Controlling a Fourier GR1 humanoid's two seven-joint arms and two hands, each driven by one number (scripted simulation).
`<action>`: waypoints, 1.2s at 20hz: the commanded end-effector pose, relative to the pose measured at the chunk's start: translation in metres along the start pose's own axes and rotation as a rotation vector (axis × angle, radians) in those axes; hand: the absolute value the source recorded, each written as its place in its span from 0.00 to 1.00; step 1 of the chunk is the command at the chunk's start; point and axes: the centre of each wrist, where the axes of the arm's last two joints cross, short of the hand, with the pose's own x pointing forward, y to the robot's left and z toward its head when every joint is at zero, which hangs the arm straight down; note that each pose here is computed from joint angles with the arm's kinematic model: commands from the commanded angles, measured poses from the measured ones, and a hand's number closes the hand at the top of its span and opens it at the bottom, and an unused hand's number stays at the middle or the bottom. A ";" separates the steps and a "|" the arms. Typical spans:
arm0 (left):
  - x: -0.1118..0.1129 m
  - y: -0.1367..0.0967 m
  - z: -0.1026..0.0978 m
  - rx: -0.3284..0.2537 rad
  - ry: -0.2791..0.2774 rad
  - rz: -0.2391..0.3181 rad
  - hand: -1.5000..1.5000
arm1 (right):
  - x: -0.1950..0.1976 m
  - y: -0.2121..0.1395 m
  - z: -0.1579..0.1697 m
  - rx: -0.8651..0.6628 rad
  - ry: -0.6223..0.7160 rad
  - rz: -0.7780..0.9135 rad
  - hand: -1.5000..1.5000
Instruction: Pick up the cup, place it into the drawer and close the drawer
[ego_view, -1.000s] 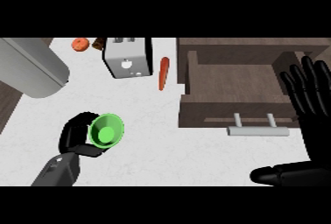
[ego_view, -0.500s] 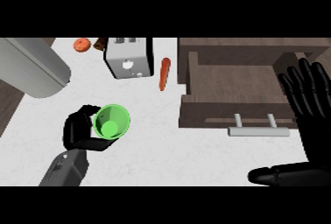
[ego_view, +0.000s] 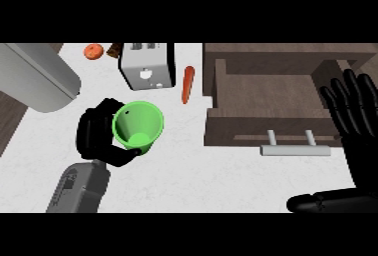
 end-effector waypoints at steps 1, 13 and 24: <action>0.035 -0.016 -0.031 -0.033 -0.010 0.032 1.00 | -0.002 0.001 0.008 -0.012 -0.014 -0.011 0.00; 0.071 -0.109 -0.121 -0.067 -0.032 -0.030 1.00 | 0.007 -0.007 -0.012 -0.015 -0.027 0.017 0.00; 0.080 -0.163 -0.177 -0.116 0.022 -0.095 1.00 | -0.012 -0.002 0.016 -0.020 -0.009 0.001 0.00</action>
